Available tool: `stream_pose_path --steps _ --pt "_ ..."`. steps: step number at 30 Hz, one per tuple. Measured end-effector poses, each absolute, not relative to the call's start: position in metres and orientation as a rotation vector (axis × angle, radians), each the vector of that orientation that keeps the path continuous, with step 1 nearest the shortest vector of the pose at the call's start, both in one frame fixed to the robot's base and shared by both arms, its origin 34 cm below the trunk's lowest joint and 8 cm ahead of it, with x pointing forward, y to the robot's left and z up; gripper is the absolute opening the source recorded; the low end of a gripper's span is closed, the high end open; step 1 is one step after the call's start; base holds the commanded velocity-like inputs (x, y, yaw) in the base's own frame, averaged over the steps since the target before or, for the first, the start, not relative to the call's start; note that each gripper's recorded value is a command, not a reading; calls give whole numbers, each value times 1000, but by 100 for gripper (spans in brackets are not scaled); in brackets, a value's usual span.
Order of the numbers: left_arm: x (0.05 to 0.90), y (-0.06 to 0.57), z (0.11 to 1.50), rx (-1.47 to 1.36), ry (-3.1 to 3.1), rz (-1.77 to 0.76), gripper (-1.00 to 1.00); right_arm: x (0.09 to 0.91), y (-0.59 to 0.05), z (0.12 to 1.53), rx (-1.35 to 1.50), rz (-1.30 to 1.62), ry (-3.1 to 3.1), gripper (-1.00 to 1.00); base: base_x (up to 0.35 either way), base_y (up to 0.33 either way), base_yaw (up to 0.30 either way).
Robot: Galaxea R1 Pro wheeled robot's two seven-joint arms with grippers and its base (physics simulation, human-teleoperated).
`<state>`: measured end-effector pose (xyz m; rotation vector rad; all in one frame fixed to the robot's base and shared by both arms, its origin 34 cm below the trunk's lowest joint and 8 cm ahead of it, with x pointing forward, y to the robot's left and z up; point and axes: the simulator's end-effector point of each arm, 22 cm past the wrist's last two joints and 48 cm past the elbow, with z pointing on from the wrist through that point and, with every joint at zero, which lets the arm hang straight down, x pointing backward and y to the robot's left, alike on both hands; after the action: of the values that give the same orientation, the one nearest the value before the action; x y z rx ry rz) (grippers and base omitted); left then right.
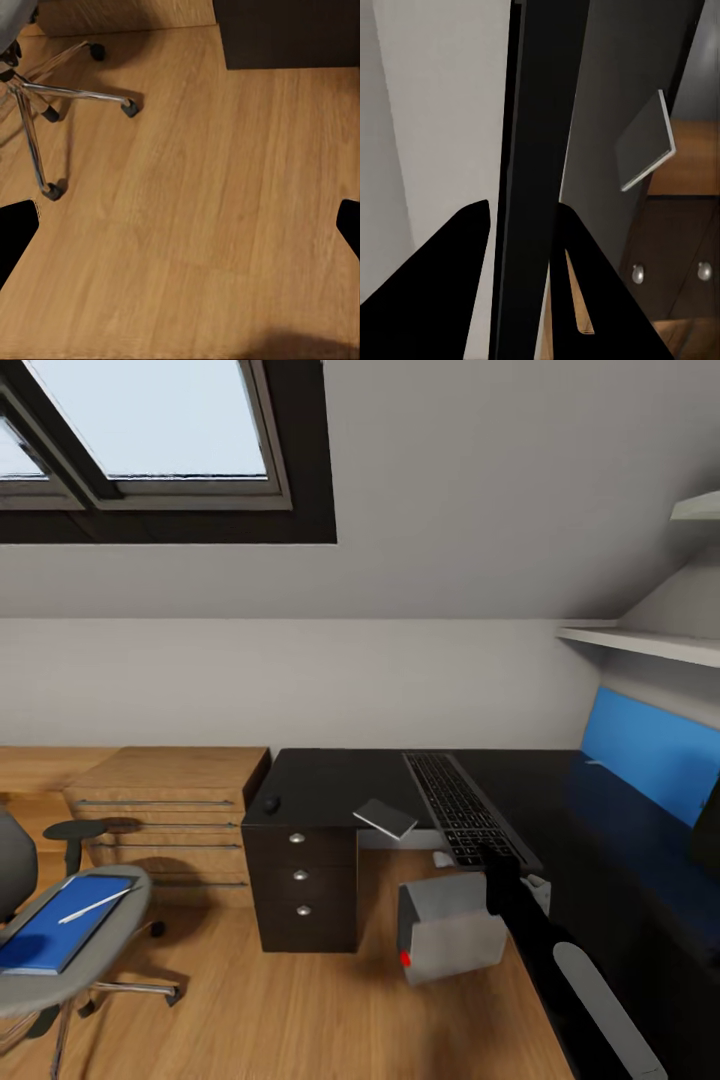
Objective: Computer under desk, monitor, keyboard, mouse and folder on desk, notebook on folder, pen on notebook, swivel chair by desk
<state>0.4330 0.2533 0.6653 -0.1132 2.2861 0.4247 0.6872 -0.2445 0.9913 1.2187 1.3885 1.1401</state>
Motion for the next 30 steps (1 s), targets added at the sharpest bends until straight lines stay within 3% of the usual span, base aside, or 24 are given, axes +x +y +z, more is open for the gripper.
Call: stream_pose_path --steps 30 --pt "428 258 704 -120 2287 434 100 683 -240 1031 1214 1148 1394 -100 -350 0 0"
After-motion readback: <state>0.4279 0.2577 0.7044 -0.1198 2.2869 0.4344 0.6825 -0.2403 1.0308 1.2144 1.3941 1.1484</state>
